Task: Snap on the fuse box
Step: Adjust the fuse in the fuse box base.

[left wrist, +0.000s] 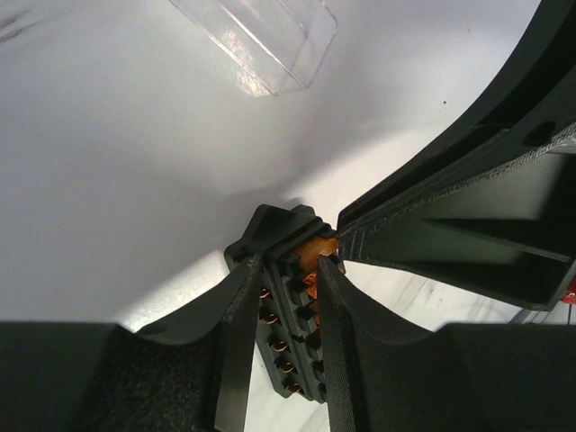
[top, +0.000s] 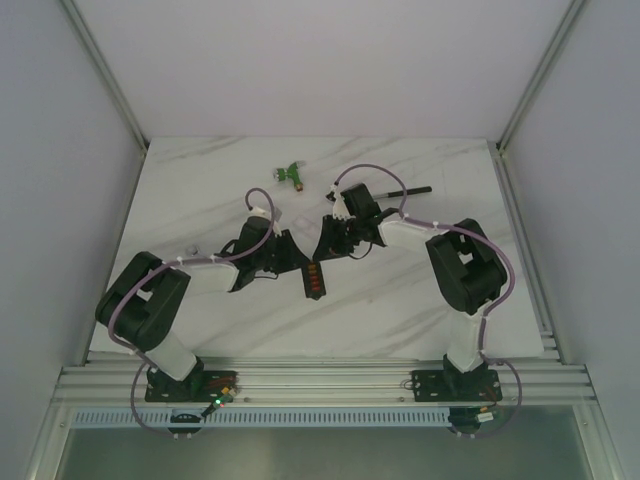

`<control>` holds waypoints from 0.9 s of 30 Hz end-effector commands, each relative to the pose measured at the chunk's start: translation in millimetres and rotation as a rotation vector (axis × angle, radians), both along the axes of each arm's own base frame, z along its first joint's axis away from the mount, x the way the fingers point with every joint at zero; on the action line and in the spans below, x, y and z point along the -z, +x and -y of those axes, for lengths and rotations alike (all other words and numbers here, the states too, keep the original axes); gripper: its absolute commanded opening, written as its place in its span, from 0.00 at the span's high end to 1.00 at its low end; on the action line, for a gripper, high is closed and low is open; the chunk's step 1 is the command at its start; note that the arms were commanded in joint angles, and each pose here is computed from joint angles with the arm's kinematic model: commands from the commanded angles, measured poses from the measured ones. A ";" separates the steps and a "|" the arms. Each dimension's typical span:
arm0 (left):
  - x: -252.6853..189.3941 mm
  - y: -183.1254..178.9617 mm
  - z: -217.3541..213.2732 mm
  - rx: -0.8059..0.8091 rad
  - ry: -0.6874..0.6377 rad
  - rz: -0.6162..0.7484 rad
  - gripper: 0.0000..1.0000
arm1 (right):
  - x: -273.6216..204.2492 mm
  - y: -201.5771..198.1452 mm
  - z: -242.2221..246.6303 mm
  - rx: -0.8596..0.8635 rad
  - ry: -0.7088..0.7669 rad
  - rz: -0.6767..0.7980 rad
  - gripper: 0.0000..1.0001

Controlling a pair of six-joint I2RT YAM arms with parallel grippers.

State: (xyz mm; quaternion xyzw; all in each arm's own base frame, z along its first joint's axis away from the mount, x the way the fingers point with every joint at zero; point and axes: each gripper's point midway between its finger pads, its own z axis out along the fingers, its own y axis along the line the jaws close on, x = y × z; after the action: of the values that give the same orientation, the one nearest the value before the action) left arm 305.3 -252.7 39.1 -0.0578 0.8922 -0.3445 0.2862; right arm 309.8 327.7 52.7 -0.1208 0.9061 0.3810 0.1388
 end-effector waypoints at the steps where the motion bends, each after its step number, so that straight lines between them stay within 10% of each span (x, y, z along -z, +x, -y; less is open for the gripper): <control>1: 8.0 -0.6 0.8 0.010 0.015 -0.039 0.60 | 2.7 -2.1 -5.5 -0.010 0.023 -0.027 0.77; 27: 24.3 -6.1 15.7 0.066 0.059 -0.064 0.68 | 66.5 -35.0 10.7 -0.074 -0.246 -0.093 0.89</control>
State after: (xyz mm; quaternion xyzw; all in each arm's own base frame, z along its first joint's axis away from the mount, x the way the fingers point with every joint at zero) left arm 317.5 -260.9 40.2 -0.0489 0.8937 -0.3426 0.2854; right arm 314.8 325.3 43.8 -0.1258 0.9195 0.3482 0.1323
